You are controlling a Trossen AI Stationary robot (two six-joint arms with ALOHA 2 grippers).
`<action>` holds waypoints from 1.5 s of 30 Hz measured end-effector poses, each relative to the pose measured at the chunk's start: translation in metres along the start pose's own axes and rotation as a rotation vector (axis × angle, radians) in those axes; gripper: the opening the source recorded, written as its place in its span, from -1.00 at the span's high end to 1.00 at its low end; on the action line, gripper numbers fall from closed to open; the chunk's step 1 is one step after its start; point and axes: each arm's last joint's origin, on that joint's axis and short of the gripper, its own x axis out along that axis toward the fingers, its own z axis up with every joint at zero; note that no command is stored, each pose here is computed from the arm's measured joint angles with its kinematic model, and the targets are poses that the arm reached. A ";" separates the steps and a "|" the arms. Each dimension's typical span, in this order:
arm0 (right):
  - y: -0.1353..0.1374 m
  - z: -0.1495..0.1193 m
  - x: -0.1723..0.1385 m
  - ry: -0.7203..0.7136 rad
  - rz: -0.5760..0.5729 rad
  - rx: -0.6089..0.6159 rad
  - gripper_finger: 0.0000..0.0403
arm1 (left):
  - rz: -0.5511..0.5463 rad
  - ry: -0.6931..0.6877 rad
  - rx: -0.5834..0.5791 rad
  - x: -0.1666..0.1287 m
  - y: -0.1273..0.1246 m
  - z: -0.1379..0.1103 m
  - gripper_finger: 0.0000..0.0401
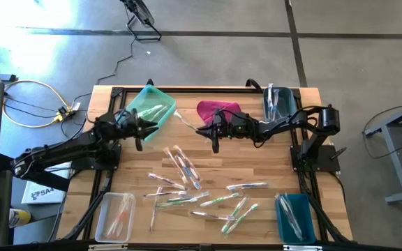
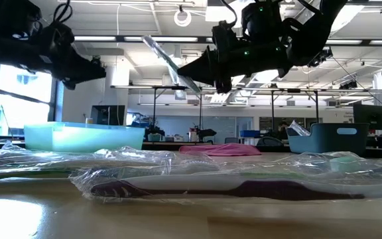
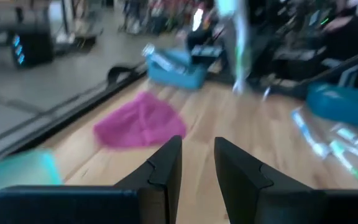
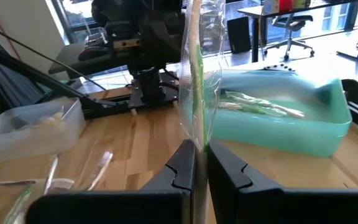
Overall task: Pick & Place Toothbrushes
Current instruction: Put the green toothbrush to the green bin
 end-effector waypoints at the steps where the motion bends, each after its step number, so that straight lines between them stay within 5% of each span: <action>1: 0.001 0.000 0.000 0.000 0.002 0.000 0.93 | -0.011 -0.024 0.006 0.001 0.000 -0.004 0.54; 31: 0.004 0.001 0.000 -0.006 0.062 -0.014 0.93 | -0.056 -0.035 -0.101 0.016 0.003 -0.012 0.54; 45: 0.004 0.001 0.000 -0.006 0.065 -0.014 0.93 | -0.183 -0.062 -0.100 0.038 0.004 -0.007 0.54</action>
